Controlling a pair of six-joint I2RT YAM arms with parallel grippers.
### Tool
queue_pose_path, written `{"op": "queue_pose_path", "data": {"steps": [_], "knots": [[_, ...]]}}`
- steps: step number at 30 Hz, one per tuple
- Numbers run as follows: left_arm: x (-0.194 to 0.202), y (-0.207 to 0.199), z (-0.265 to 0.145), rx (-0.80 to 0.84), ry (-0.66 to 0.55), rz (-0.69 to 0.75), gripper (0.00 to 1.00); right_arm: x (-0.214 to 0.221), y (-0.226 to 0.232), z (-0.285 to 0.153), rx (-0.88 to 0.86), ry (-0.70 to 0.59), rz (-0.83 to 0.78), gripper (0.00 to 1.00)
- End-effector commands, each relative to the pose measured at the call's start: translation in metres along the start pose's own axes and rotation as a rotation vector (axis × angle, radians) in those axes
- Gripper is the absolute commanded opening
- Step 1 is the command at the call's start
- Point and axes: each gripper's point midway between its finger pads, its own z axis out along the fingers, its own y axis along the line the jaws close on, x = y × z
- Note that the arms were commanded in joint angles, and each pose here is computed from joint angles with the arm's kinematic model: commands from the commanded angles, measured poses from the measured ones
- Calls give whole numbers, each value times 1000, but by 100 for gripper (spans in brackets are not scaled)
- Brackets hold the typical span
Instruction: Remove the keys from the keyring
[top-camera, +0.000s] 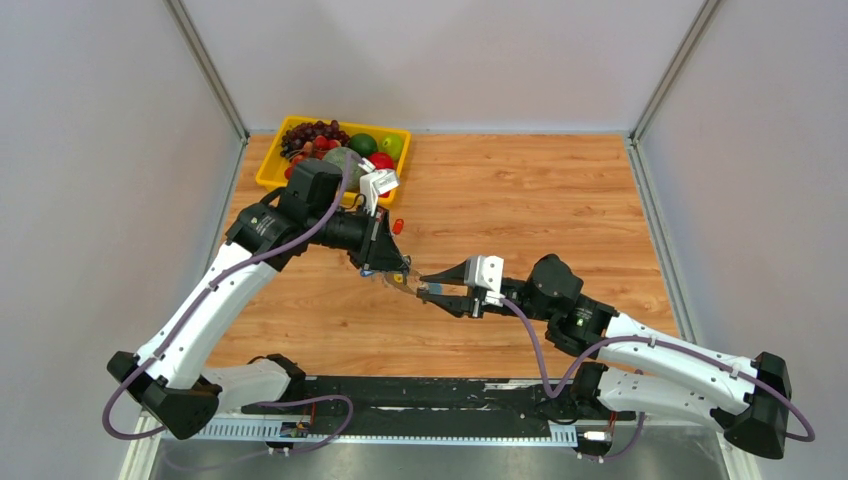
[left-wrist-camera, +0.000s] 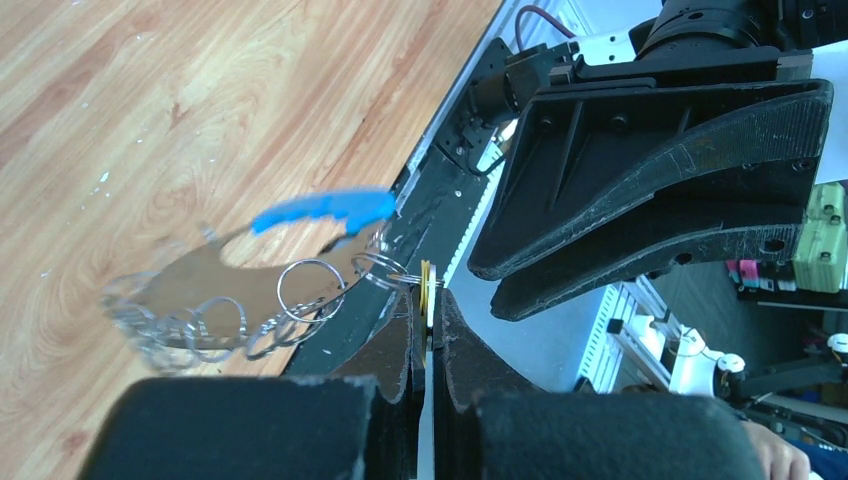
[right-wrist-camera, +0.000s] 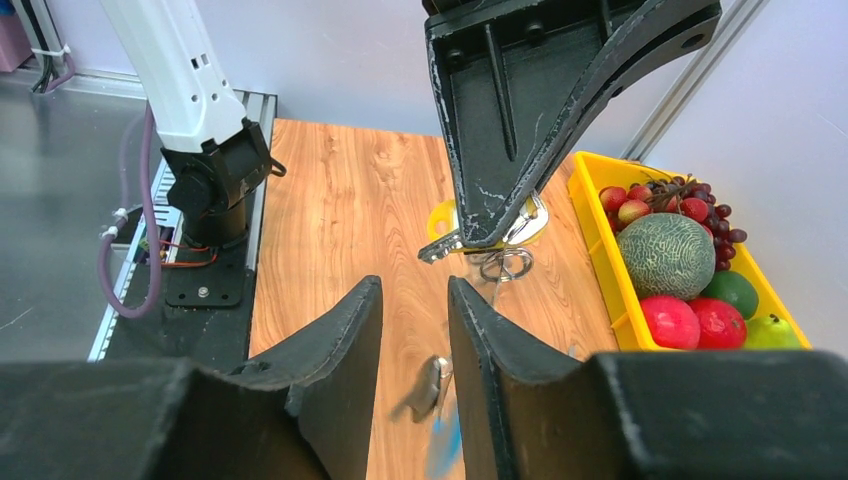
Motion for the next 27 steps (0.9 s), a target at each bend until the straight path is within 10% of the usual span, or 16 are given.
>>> {"op": "queue_pose_path", "data": {"steps": [1,27], "knots": [[-8,-22,-13,61,-46,84,0,-29,-9,3,32,-70,-19,35],[13,-40,-4,149,19,116,0,-29,-16,15,53,-69,19,32]]}}
